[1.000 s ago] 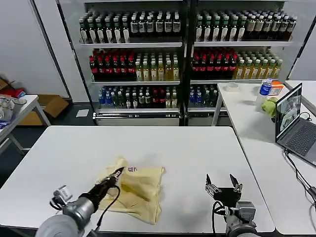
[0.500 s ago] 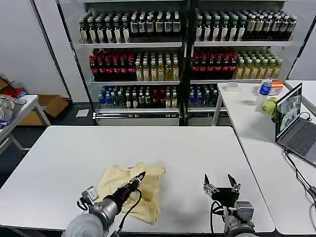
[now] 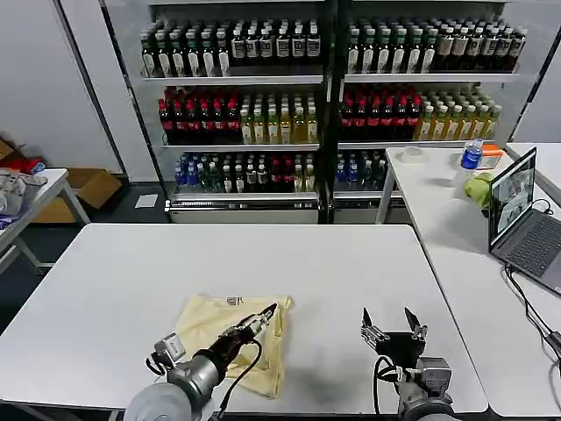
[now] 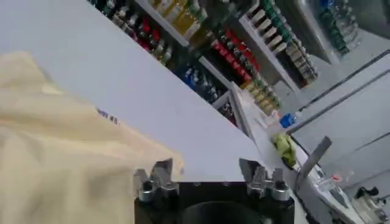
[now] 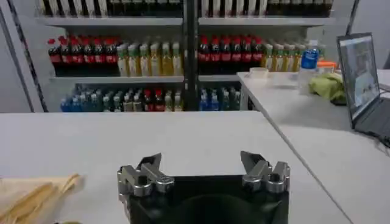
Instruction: Fold and organize the clothes.
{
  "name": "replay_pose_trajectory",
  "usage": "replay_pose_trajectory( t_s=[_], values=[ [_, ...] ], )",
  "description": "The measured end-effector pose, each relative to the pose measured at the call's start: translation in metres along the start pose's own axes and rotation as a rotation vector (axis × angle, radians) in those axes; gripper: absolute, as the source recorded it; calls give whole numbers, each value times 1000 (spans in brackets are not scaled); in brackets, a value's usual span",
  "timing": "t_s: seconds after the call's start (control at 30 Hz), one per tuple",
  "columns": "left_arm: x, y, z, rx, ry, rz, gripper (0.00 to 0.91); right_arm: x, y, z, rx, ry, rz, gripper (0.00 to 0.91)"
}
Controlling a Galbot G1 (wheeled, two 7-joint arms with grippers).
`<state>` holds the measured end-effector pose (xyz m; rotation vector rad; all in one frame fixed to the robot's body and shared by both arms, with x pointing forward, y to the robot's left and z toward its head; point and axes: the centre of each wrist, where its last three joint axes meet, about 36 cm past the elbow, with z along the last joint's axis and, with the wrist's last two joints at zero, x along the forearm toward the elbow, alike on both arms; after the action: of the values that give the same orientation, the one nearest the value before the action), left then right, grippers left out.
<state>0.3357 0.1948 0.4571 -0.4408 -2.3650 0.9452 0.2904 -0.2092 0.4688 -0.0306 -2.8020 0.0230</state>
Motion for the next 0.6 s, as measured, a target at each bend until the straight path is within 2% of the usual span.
replay_pose_trajectory(
  t_s=[0.33,0.6],
  values=[
    [34,33,-34,-95,-73,-126,907,-3,1,2,-1,2,-7,907],
    [47,68,-64,-174,-72,-231,907,-7,-3,4,5,8,-1,907]
  ],
)
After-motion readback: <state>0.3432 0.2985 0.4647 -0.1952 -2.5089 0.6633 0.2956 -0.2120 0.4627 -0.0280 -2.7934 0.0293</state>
